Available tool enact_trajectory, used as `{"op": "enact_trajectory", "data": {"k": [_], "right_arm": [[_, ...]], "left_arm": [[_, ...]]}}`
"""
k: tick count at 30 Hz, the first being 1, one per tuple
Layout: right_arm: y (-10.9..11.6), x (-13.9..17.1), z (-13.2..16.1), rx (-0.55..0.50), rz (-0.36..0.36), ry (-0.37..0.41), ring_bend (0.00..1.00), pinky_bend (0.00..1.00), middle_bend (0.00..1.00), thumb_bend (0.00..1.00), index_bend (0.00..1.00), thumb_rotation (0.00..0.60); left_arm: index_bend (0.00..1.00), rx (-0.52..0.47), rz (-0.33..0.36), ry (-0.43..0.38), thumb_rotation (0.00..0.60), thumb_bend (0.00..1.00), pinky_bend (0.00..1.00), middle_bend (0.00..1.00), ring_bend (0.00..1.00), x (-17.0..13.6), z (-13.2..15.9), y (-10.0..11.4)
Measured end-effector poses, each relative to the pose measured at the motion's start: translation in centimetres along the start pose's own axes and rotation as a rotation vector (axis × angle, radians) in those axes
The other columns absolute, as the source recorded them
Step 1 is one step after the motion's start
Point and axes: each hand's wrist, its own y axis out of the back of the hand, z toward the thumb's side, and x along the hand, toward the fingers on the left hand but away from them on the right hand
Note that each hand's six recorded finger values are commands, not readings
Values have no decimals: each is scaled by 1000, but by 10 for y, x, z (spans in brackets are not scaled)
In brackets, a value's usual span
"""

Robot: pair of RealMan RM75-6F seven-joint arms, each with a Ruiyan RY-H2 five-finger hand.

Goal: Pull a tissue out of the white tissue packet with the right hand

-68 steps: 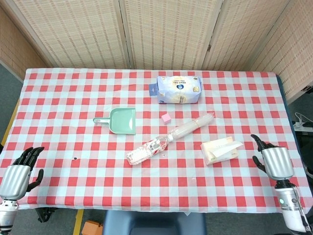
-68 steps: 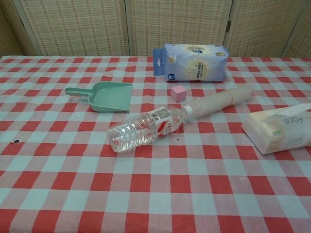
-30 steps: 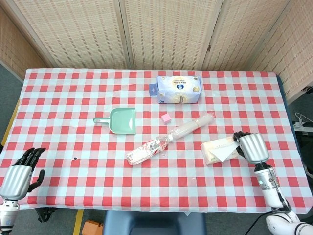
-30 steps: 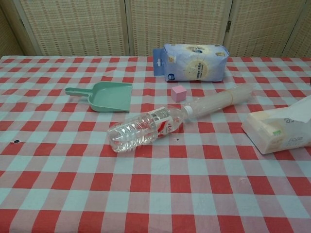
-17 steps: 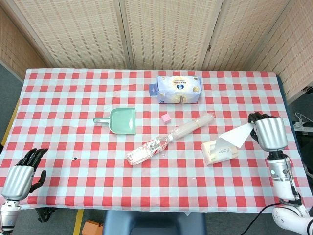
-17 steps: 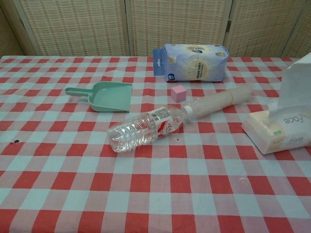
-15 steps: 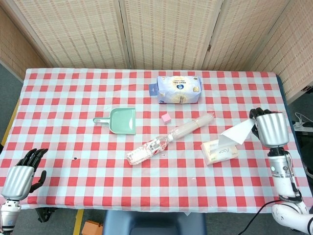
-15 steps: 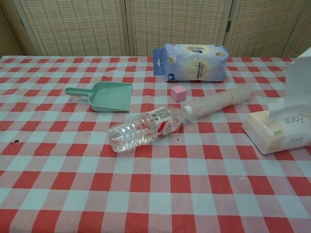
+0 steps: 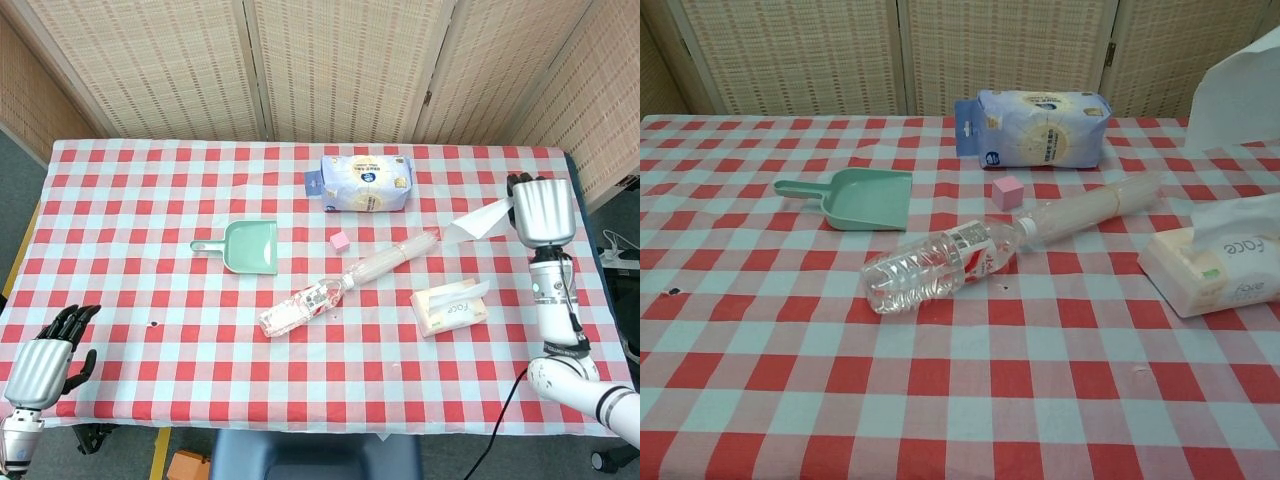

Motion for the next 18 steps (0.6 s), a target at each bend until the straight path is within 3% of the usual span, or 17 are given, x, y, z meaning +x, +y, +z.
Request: {"op": "enact_trajectory", "data": {"k": [8, 18], "right_arm": [[-1, -27, -2, 15, -35, -54, 689, 876, 594, 530, 685, 600], [0, -28, 4, 19, -60, -27, 689, 876, 594, 532, 685, 600]], "left_arm": [[128, -2, 0, 4, 600, 526, 339, 133, 80, 0, -1, 0], [130, -1, -7, 3, 600, 525, 339, 134, 80, 1, -1, -1]]}}
